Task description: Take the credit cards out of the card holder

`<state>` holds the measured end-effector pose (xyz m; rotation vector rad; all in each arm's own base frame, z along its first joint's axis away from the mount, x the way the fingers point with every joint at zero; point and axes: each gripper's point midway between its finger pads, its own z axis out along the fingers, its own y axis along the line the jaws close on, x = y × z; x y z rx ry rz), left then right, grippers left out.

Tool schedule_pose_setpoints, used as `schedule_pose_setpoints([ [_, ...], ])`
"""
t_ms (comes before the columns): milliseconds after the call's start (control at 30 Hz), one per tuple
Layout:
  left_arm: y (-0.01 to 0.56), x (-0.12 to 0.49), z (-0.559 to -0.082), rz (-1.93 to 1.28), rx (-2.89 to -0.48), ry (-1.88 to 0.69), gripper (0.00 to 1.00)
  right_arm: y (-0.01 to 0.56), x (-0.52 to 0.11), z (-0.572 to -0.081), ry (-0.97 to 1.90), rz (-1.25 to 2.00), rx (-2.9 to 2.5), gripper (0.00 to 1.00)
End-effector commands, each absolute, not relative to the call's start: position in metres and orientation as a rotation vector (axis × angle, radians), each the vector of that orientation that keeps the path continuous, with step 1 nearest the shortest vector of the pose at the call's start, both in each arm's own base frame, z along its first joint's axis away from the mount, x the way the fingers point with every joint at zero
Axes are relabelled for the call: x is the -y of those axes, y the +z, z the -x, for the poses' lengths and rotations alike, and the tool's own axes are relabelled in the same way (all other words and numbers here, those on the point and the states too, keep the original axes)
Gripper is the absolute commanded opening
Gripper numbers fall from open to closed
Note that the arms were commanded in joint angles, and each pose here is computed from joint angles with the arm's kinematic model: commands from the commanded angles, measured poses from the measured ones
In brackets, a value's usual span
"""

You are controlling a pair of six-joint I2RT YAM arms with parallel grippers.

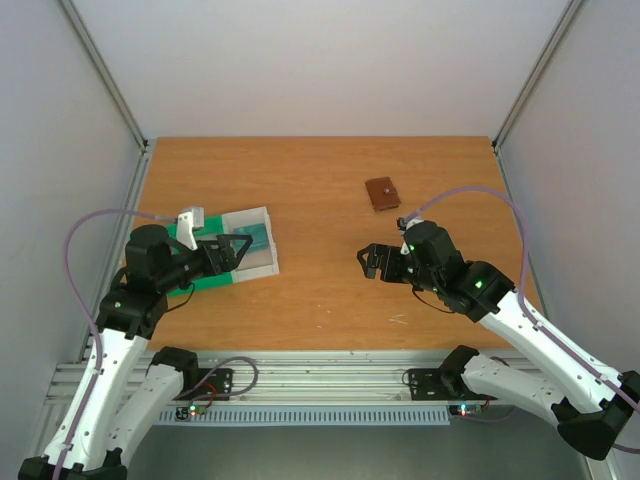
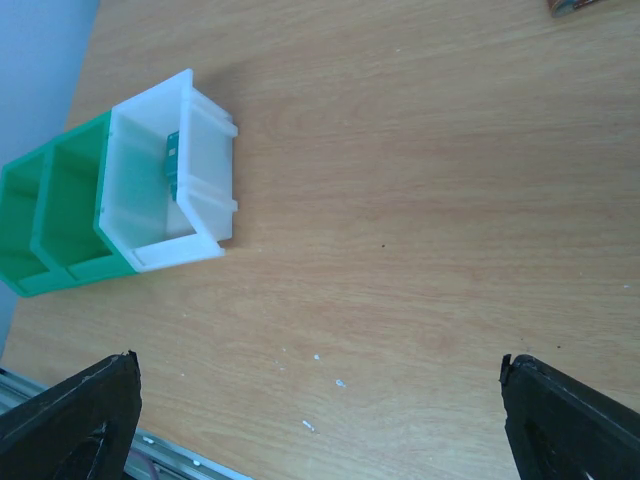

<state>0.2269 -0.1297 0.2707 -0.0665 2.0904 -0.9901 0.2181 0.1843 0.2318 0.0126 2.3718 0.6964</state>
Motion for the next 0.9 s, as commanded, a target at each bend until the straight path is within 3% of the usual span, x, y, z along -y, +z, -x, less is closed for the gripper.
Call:
schedule_pose_setpoints([
  [0,0.282,0.128,-0.231,0.064,-2.036,-0.976,0.99,0.235,-0.187,-0.219,0.716,-0.019,-2.349,0.98],
  [300,0.275,0.123,-0.232,0.047,-2.064,-0.907,0.99,0.222,-0.185,-0.228,0.637,-0.054,-2.387,0.98],
  [600,0.254,0.114,-0.241,0.111,-2.176,-0.819,0.99,0.190,-0.170,-0.280,0.435,-0.205,-2.429,0.93],
  [767,0.257,0.102,-0.235,0.101,-2.168,-0.723,0.99,0.166,-0.174,-0.310,0.459,-0.307,-2.447,0.83],
  [867,0.262,0.102,-0.231,0.067,-2.095,-0.733,0.99,0.156,-0.169,-0.334,0.481,-0.389,-2.426,0.65],
])
